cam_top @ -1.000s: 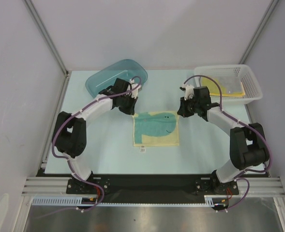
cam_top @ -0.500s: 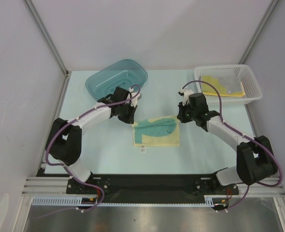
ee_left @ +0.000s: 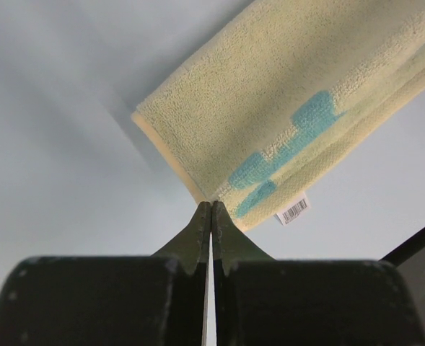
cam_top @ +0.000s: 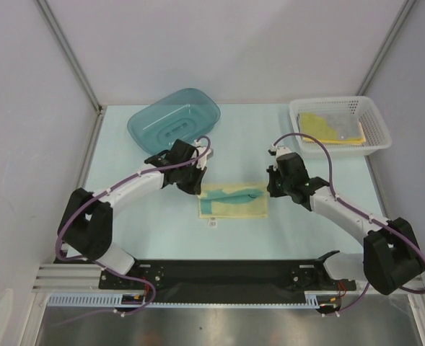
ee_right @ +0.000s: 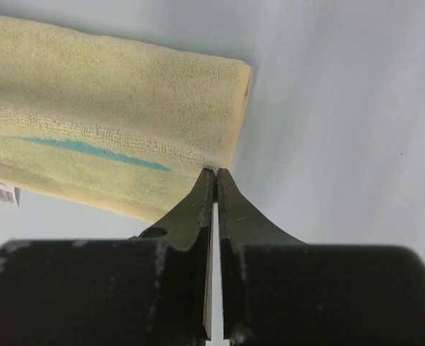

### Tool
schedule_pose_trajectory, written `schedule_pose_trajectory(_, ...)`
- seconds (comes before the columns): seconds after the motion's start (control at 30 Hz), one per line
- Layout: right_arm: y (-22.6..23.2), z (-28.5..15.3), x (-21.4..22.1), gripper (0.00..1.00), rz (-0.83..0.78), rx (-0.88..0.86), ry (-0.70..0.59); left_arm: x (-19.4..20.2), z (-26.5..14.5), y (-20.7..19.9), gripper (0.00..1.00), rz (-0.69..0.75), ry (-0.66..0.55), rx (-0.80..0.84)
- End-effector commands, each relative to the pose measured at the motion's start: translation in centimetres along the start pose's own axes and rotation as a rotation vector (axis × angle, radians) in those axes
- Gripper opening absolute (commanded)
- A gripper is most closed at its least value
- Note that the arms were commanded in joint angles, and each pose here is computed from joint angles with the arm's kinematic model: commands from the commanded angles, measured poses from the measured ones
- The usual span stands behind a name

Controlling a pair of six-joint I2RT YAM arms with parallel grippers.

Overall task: Fold and stack the towels
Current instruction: Fold the towel

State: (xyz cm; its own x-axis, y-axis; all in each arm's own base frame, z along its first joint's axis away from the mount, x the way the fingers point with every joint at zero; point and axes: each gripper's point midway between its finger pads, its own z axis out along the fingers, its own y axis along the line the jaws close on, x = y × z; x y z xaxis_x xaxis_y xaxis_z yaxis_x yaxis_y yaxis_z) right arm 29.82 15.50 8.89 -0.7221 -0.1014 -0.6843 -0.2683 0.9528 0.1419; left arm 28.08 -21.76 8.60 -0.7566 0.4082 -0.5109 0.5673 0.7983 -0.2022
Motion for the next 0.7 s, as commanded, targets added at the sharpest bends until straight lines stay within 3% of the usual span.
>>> schedule_pose_trajectory(0.0, -0.9, -1.1, 0.3, 0.00, 0.039, 0.071, -0.023, 1.1, -1.3, 0.3, 0.00, -0.016, 0.006, -0.044)
schedule_pose_trajectory(0.4, -0.8, -0.7, 4.6, 0.02, 0.090, 0.081, 0.078, 4.7, 0.3, -1.3, 0.00, -0.038, 0.108, -0.005)
schedule_pose_trajectory(0.67, -0.5, -1.1, 6.9, 0.10, 0.151, 0.096, 0.186, 7.1, 0.5, -1.7, 0.04, -0.025, 0.209, -0.028)
